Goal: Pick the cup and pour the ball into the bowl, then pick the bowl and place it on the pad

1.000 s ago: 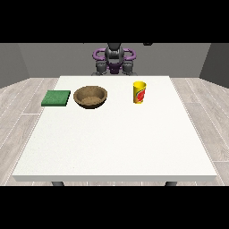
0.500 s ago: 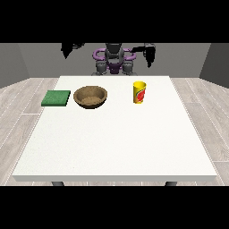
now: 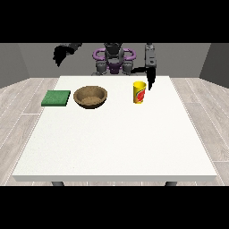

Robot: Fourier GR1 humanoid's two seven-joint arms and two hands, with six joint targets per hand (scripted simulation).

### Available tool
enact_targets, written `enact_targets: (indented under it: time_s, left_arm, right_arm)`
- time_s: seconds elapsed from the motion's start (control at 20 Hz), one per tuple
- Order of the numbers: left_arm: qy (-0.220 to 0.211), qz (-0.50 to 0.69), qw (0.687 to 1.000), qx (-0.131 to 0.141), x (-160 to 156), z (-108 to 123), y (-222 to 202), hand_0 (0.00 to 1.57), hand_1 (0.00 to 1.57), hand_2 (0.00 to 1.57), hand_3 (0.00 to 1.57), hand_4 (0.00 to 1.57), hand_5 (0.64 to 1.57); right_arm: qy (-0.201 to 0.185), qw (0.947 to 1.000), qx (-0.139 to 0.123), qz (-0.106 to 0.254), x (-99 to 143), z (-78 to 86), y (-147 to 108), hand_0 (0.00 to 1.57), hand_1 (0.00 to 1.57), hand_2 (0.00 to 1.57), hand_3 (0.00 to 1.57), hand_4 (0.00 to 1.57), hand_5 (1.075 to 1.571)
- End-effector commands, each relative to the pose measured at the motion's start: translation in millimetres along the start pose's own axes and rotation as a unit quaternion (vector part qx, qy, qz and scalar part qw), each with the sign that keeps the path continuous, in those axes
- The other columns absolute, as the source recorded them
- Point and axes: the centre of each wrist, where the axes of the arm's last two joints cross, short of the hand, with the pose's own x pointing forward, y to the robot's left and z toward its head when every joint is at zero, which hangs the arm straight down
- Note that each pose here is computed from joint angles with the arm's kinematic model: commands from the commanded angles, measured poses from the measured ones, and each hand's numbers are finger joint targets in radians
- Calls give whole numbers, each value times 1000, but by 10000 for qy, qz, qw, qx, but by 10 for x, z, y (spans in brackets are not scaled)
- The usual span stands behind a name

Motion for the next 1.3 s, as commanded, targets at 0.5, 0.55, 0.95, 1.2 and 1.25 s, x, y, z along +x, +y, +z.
enact_targets:
  time_s: [0.5,0.55,0.95,1.2,1.25]
  left_arm:
    - [519,-52,9986,-28,-643,-153,-156,0,0,0,0,183,1423]
    - [176,27,9995,250,-618,-221,35,0,0,0,0,211,1435]
    - [69,-1064,9933,442,-974,140,-12,1226,1226,1571,1571,1336,1481]
    - [190,-1253,9900,615,-1005,92,38,1284,1284,1571,1571,1381,1449]
    - [386,-1339,9886,574,-910,-28,111,1286,1286,1571,1571,1391,1447]
  right_arm:
    - [341,9993,-112,43,-295,-47,-250,0,0,0,0,675,1564]
    - [84,9999,106,64,-59,-123,-360,0,0,0,0,673,1563]
    - [-176,9996,226,-81,114,-157,-384,0,0,0,140,647,1569]
    - [-96,9995,298,-96,273,-156,-683,0,0,0,166,637,1566]
    - [54,9999,96,-53,217,-124,-869,0,0,0,149,631,1565]
